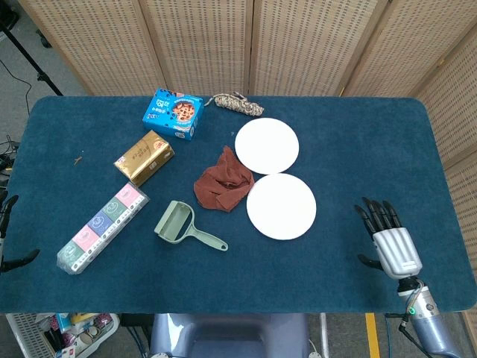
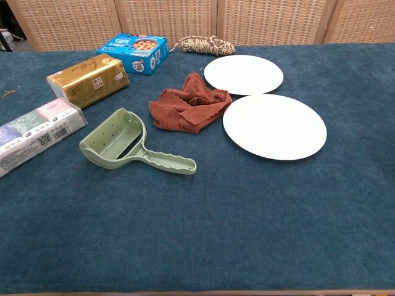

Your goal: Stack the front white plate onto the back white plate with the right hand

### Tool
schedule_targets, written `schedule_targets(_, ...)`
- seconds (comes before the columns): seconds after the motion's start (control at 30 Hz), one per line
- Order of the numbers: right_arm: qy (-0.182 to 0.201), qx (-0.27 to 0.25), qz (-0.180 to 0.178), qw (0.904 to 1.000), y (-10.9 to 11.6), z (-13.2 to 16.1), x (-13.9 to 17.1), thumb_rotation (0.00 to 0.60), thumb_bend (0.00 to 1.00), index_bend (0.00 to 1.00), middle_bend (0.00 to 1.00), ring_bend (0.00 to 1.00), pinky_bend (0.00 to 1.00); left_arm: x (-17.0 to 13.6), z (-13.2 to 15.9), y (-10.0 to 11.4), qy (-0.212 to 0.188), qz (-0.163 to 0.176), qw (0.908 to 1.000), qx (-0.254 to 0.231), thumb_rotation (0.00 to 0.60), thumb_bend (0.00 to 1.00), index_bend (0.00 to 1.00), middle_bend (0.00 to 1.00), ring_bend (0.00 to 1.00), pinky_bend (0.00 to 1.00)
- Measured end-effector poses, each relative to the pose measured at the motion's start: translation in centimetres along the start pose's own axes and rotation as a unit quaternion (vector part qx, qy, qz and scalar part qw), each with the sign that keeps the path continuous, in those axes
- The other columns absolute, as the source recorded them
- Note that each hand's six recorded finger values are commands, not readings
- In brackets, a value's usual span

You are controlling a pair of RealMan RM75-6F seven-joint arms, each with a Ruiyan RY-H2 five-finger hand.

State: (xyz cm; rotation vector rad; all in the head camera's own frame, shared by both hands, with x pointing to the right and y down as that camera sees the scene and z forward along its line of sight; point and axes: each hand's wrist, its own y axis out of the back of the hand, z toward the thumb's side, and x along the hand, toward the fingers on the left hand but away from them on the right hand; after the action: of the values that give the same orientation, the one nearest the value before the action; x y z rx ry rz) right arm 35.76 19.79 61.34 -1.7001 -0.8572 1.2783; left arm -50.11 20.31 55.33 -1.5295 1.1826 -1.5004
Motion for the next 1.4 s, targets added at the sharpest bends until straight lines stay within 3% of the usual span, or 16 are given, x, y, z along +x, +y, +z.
schedule_targets(0.3,0.054,0.017,0.037,0.9977,-2.2,4.3,-3.6,0.6,0.0,0.0,0.0,0.0,0.0,0.1,-0.8,0.2,0.016,0.005,0.9998,0.004,0.6,0.01,0.01,0.0,0.0,0.0)
schedule_targets(0.6,0.073,0.018,0.052,0.9958,-5.7,7.1,-6.1,0.6,0.0,0.01,0.0,0.0,0.0,0.1,-1.5,0.5,0.029,0.01,0.9995,-0.002,0.6,0.01,0.01,0.0,0.0,0.0)
schedule_targets(0.8,0.076,0.019,0.051,0.9957,-7.5,8.3,-7.4,0.6,0.0,0.03,0.0,0.0,0.0,0.3,-1.9,0.8,0.035,0.014,0.9993,-0.008,0.6,0.01,0.01,0.0,0.0,0.0)
schedule_targets(1.23,0.067,0.022,0.052,0.9962,-8.7,8.8,-8.4,0.6,0.0,0.09,0.0,0.0,0.0,0.5,-2.1,0.8,0.039,0.012,0.9991,-0.011,0.6,0.01,0.01,0.0,0.0,0.0)
schedule_targets(1.4,0.069,0.021,0.05,0.9962,-8.8,9.0,-8.5,0.6,0.16,0.11,0.0,0.0,0.0,0.5,-2.1,0.8,0.039,0.011,0.9991,-0.011,0.6,0.01,0.01,0.0,0.0,0.0)
